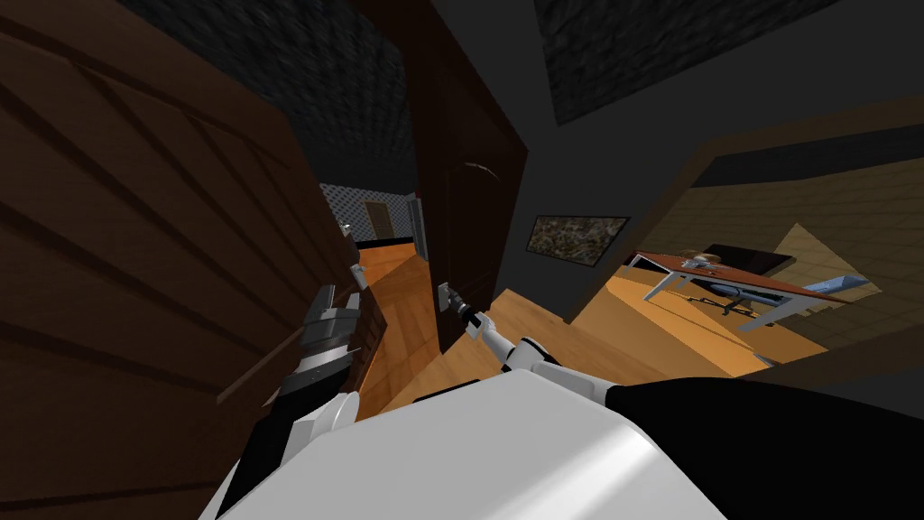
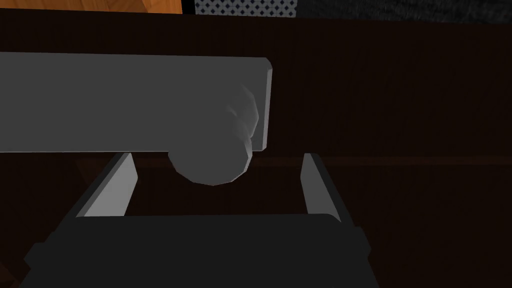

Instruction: Push the door open

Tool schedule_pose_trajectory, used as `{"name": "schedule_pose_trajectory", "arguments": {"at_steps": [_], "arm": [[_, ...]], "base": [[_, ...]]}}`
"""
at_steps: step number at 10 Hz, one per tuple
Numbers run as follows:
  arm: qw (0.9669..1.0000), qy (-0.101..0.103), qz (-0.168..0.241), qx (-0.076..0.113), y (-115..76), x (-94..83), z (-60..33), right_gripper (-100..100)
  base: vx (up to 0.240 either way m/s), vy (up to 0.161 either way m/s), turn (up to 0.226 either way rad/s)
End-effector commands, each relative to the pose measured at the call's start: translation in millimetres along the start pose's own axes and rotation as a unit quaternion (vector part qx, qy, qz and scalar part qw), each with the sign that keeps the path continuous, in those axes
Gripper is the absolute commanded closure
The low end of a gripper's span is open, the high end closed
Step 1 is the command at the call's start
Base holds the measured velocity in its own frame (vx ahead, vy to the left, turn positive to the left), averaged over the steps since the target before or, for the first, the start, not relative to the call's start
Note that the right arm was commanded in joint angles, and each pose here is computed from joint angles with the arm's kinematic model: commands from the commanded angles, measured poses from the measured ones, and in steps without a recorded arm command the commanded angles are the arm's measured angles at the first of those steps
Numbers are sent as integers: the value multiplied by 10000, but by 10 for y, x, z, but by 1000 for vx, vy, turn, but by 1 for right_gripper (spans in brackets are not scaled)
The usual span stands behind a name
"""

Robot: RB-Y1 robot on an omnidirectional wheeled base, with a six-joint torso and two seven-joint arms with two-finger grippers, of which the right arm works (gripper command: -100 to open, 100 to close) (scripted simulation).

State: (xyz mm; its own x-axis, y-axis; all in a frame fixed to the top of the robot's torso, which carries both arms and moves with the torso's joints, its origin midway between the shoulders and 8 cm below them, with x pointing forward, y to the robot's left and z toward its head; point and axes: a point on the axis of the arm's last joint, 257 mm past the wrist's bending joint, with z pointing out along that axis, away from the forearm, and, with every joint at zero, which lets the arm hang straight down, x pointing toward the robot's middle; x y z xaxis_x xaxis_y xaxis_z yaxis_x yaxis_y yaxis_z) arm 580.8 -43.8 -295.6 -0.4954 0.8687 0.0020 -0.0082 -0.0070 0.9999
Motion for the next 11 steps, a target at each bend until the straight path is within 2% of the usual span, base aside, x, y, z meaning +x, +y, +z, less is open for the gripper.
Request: {"name": "schedule_pose_trajectory", "arguments": {"at_steps": [1,3,4,9,11], "arm": [[10000,-23,5,0,-4,-3,1,-100],[10000,-26,8,-1,-3,-2,2,-100],[10000,-26,8,-1,-3,-2,2,100],[10000,-26,8,-1,-3,-2,2,100],[9999,-128,-35,-19,23,-84,9,100]], "base": [[185,98,33],[122,53,12],[-7,-3,-6],[-10,-5,5],[105,81,-41]]}}
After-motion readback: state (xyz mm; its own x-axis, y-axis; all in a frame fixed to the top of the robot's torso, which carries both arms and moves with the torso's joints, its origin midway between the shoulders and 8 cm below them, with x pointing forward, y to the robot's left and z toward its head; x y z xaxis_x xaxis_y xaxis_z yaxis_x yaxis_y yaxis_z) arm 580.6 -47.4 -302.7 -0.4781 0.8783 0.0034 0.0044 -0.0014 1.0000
